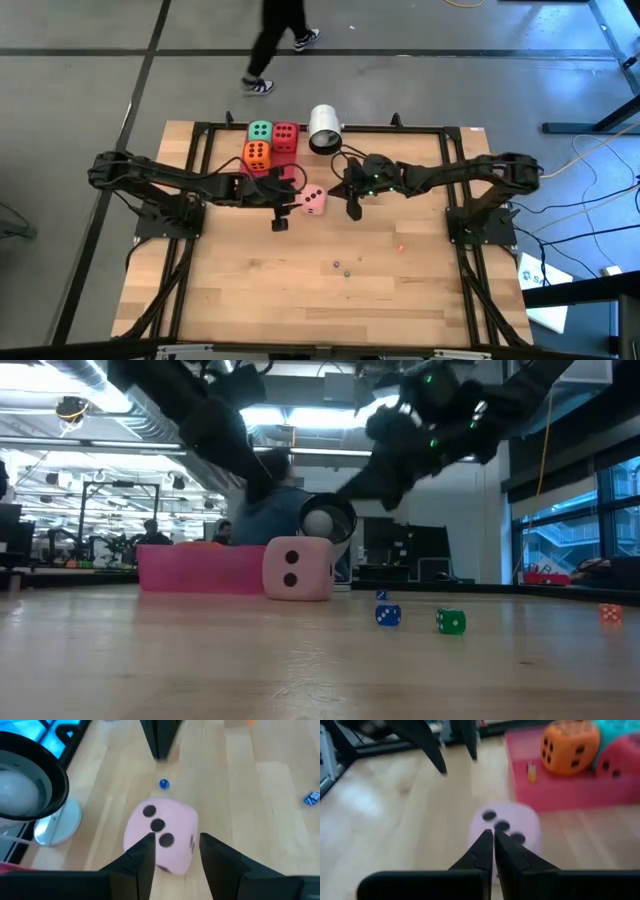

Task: Pick & Place Dice
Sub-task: Put the big pink dice into the red bin

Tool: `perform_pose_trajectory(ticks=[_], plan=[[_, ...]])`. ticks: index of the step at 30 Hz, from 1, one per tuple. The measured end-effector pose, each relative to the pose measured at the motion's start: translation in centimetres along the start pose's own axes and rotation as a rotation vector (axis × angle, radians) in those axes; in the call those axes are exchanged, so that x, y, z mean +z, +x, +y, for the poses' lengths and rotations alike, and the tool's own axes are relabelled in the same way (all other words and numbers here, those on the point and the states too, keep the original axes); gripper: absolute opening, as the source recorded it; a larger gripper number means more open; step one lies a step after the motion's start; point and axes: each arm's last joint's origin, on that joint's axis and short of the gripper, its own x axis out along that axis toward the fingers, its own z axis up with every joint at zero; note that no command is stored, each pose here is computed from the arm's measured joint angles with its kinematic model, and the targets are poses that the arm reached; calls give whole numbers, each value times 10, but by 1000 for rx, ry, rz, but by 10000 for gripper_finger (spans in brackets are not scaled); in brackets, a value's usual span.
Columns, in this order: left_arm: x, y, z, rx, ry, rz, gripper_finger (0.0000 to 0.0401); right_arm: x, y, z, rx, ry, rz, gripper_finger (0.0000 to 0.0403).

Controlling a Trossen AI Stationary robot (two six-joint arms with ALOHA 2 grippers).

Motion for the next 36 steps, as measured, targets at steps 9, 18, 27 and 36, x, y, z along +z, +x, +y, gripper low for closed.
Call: perform_pose_trajectory(ticks=[9,18,27,36], plan=[[14,4,-17,-27,28,63,222,16,-21,21,47,-40,-41,19],[15,58,-43,-38,165,340,243,4,-62,50,-117,-20,-154,20],[46,60,-61,57,242,315,242,-54,-91,70,-128,126,-179,20],[57,49,-79,122,275,260,242,-86,-96,76,-149,181,-226,20]])
